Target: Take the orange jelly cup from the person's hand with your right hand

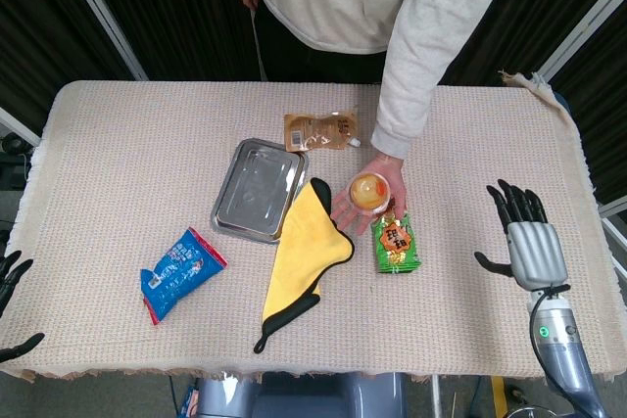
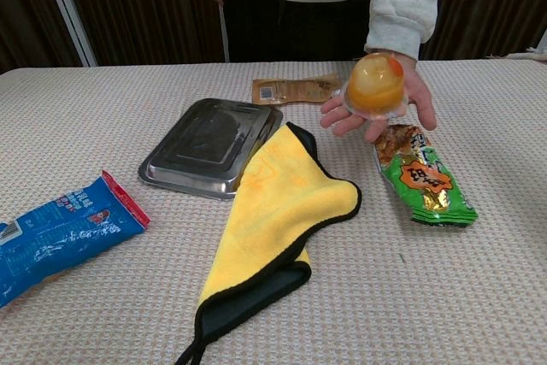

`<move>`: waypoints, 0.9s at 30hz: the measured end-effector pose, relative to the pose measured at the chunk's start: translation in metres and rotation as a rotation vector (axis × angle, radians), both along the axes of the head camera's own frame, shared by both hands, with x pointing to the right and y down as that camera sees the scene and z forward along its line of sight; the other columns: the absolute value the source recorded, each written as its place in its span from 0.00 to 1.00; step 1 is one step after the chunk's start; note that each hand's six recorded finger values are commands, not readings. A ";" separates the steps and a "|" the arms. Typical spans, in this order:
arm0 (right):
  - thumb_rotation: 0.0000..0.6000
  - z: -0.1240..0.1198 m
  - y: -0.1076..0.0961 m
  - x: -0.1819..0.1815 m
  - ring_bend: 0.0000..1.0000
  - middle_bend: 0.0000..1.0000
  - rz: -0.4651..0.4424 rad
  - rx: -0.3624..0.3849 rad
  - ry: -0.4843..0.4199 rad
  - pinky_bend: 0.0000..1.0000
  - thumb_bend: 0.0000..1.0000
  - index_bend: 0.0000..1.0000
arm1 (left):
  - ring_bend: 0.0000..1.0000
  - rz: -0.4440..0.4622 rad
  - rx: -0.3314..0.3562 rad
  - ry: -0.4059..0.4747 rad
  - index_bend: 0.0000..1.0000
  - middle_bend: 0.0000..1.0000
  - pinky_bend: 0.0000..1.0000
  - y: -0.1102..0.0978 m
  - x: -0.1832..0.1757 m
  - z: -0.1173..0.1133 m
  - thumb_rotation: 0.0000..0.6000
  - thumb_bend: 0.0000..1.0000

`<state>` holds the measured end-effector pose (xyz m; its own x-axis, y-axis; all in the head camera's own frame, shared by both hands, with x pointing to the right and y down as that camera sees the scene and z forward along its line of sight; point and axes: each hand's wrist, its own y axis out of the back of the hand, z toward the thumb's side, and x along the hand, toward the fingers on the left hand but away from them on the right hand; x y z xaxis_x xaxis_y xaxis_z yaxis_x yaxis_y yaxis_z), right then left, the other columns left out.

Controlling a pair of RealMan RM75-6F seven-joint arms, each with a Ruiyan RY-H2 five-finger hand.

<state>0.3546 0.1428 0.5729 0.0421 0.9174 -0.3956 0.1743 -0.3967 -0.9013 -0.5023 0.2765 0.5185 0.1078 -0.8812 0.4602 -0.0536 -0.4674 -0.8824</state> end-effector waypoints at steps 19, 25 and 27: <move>1.00 0.021 -0.073 -0.120 0.03 0.10 0.007 -0.164 -0.121 0.10 0.10 0.14 | 0.00 0.003 -0.011 0.008 0.03 0.00 0.00 0.000 0.000 0.000 1.00 0.00; 1.00 0.038 -0.070 -0.142 0.06 0.12 -0.005 -0.198 -0.118 0.13 0.10 0.16 | 0.00 0.000 -0.012 0.019 0.04 0.00 0.00 0.000 0.000 0.000 1.00 0.00; 1.00 0.042 -0.069 -0.146 0.06 0.13 -0.007 -0.203 -0.118 0.13 0.11 0.16 | 0.00 0.000 -0.013 0.018 0.03 0.00 0.00 0.000 -0.001 0.000 1.00 0.00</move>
<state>0.2082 0.0742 0.6145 0.1051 0.8189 -0.5643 0.2703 -0.5695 -0.7762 -0.5029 0.2760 0.5187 0.1166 -0.8752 0.4695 -0.0695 -0.4788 -0.8752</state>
